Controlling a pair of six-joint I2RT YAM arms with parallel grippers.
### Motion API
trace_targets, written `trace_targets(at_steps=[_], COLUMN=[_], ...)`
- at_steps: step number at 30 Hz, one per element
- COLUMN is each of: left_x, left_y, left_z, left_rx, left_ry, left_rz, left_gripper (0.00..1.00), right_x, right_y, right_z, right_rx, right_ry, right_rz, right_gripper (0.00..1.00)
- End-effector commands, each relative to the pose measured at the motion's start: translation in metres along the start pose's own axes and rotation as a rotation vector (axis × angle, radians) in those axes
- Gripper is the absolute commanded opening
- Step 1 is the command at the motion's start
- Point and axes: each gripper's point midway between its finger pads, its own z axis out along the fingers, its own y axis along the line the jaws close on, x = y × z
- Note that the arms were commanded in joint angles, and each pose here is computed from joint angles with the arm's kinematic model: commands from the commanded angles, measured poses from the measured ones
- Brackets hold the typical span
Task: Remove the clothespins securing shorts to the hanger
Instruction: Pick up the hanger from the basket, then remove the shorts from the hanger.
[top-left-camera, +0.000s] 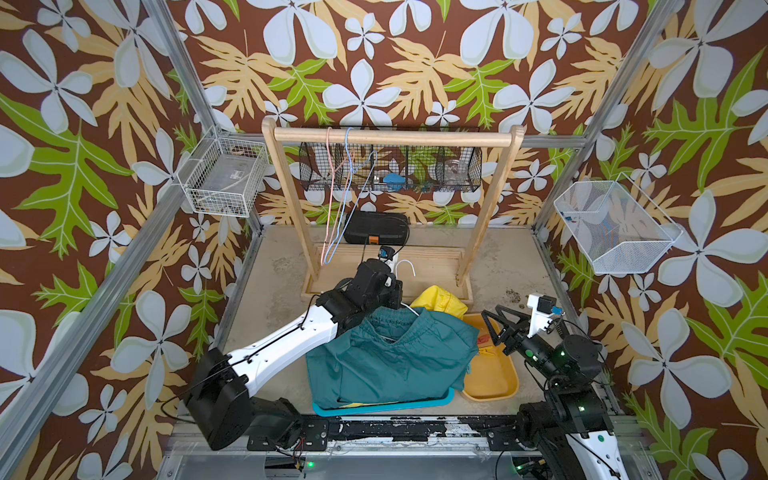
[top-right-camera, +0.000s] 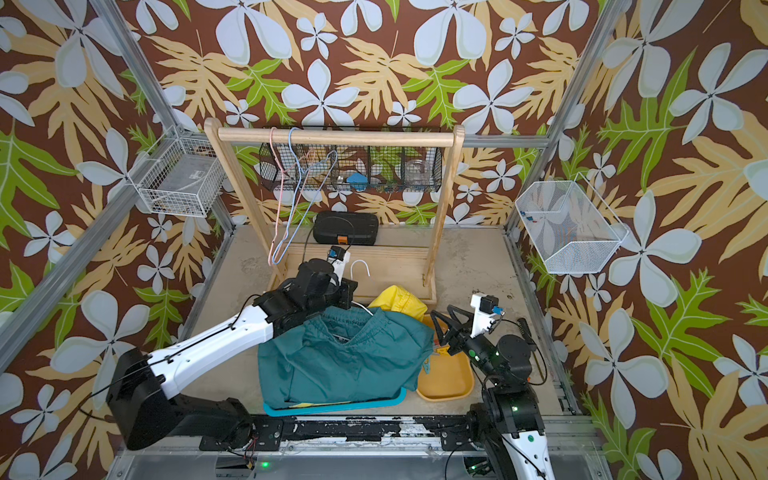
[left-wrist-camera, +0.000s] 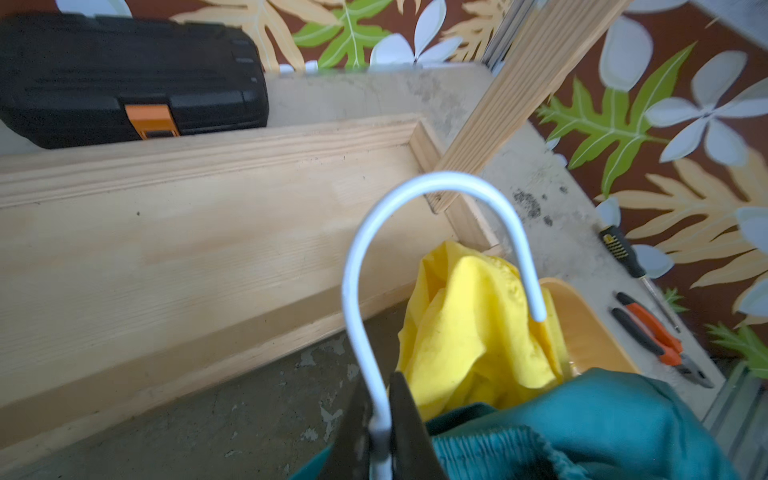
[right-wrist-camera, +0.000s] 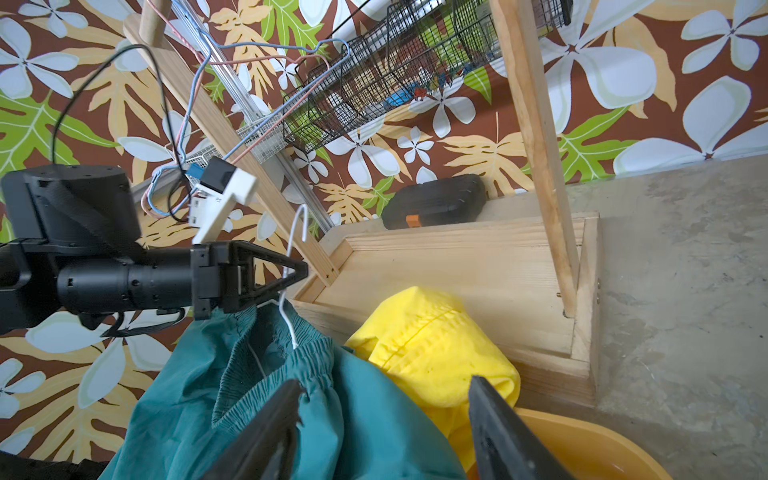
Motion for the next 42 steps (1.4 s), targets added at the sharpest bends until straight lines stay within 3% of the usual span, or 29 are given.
trace_targets(at_steps=[1,7,11,13,23,33,39,42], left_x=[-0.049,-0.093,-0.111,-0.117,-0.122,-0.115,-0.115,-0.115], left_y=[-0.005,0.008,0.012,0.009,-0.002,-0.022,-0.021,-0.021], left_z=[-0.036,-0.120,-0.157,-0.164,-0.172,-0.175,-0.176,-0.171], left_rx=[0.029,0.030,0.018,0.018,0.063,0.203,0.201,0.194], left_ry=[-0.229,-0.536,-0.645,-0.651,-0.637,-0.629,-0.632,-0.619], left_rz=[-0.054,-0.100,-0.085,-0.062,-0.033,-0.031,-0.036,-0.036], left_gripper=[0.10,0.09,0.09,0.09,0.09,0.09,0.09,0.09], right_x=[-0.013,-0.027,-0.029,-0.035,-0.040,-0.045,-0.038,-0.033], right_y=[0.013,0.026,0.046,0.065,0.156,0.178,0.190,0.193], right_z=[-0.002,0.003,0.020,0.025,0.044,0.076,0.087,0.088], right_rx=[-0.049,-0.066,-0.041,-0.038,-0.102,-0.082,-0.099,-0.022], right_ry=[-0.032,-0.026,0.048,0.039,-0.008,-0.030,-0.030,-0.050], right_rz=[-0.026,-0.063,-0.149,-0.215,-0.349,-0.388,-0.400,-0.443], right_gripper=[0.68,0.77,0.94,1.00,1.00,1.00,0.96,0.95])
